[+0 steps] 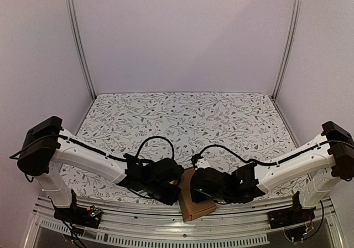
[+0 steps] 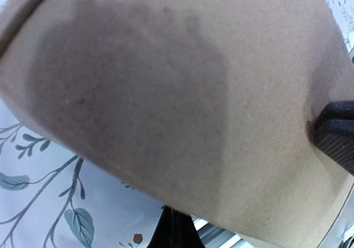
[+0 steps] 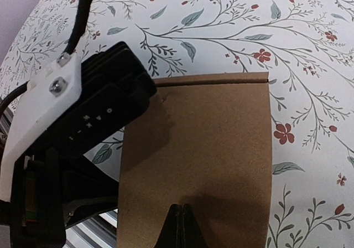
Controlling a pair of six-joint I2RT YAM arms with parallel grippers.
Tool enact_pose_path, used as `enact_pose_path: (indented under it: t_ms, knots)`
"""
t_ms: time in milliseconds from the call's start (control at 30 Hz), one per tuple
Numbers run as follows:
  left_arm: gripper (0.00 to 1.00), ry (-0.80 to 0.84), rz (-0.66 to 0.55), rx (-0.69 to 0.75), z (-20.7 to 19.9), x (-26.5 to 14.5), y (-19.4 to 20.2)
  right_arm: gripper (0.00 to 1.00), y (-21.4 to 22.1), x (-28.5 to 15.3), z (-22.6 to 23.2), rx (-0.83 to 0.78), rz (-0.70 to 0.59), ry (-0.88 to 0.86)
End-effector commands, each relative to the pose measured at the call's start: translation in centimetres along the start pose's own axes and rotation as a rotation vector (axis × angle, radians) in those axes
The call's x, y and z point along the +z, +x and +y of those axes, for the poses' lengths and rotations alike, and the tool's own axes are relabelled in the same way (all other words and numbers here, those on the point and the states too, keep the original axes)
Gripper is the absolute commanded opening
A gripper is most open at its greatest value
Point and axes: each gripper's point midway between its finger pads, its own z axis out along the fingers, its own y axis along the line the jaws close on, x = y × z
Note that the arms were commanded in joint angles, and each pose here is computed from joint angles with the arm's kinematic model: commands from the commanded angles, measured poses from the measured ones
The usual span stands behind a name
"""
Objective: Fold the paper box
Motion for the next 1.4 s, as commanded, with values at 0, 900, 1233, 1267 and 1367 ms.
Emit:
enact_pose_path:
  t_ms: [0, 900, 1233, 1267, 1367]
  knots:
    - [0.00, 0.135, -0.173, -0.053, -2.0, -1.4, -3.9, 0.00, 3.6, 0.5, -0.4, -0.020, 0.132, -0.027]
    - [0.00, -0.032, -0.071, -0.032, 1.4, -0.4, -2.7, 0.00, 0.8, -4.9, -11.2, 0.035, 0.032, 0.241]
    - [0.00, -0.026, -0.019, -0.034, 0.9, 1.1, -2.4, 0.00, 3.1, -1.1, -8.5, 0.103, 0.108, 0.115]
    - [0.00, -0.025, -0.014, -0.033, 0.9, 1.2, -2.4, 0.00, 3.1, -0.8, -7.9, 0.115, 0.106, 0.092]
    - [0.00, -0.023, -0.009, -0.033, 0.8, 1.4, -2.3, 0.00, 3.7, 0.0, -7.2, 0.128, 0.126, 0.060]
